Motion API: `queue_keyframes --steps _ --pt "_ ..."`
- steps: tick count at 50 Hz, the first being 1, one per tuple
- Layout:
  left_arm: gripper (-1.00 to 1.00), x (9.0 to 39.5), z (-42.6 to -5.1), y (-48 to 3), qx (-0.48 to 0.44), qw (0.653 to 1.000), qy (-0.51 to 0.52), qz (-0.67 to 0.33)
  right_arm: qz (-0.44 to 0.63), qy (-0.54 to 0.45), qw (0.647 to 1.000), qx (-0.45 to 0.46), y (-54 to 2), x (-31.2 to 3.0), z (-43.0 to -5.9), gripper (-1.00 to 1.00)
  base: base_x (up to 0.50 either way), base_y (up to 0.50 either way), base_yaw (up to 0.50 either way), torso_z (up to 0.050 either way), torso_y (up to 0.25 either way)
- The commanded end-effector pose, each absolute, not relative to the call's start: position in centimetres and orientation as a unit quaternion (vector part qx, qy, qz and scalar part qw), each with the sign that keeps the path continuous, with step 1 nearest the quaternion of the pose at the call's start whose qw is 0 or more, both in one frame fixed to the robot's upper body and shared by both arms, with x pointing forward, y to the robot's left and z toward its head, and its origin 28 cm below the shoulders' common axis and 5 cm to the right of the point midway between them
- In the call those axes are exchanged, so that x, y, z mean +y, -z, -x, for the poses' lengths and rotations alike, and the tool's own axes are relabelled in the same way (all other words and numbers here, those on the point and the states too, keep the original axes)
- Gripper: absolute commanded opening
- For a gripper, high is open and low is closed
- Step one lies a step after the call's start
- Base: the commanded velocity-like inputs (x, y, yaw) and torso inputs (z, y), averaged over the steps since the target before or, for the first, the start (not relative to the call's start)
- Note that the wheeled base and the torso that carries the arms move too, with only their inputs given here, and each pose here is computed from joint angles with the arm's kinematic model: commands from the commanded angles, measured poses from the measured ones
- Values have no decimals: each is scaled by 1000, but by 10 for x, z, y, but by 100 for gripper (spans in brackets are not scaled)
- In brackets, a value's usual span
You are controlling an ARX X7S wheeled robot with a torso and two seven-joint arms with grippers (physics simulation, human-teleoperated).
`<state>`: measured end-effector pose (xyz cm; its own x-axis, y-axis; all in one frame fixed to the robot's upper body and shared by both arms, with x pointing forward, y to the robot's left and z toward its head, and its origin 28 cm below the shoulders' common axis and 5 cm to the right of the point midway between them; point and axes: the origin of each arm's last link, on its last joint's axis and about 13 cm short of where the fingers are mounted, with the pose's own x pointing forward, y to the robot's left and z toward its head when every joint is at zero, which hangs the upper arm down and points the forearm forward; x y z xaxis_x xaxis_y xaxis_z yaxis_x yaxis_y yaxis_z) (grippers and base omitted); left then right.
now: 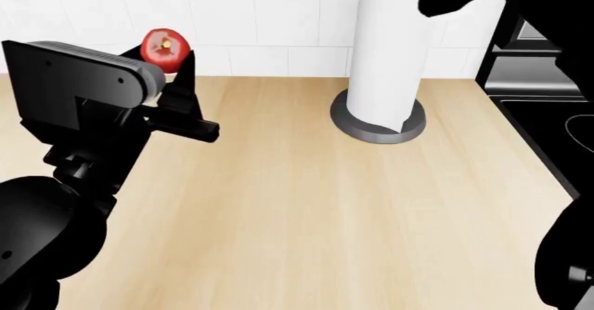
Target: Pick the brussel sprout, cherry from the counter and place them in the cabinet. Then close the cabinet.
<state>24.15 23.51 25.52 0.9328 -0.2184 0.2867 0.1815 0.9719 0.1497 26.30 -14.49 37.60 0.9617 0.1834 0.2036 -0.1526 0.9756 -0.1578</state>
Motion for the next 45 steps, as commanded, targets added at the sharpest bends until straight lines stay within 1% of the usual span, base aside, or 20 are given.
queue_keyframes --steps 1,11,20,27,34,45 --pt "-100 236 -241 -254 -155 982 98 -53 46 -73 990 -113 -370 -140 -267 100 0 0 0 0 0" --pt "-100 236 -242 -254 -156 982 96 -51 41 -77 989 -118 -369 -139 -266 100 0 0 0 0 0" --pt "-100 237 -238 -256 -165 981 91 -46 28 -83 987 -132 -339 -138 -255 100 0 0 0 0 0" --pt "-100 237 -237 -259 -169 981 87 -40 2 -80 987 -138 -324 -139 -251 100 0 0 0 0 0" --pt "-100 239 -239 -259 -169 981 83 -39 -43 -86 985 -144 -318 -149 -245 100 0 0 0 0 0" --pt "-100 240 -236 -260 -172 982 74 -35 -29 -92 987 -131 -307 -155 -230 100 0 0 0 0 0"
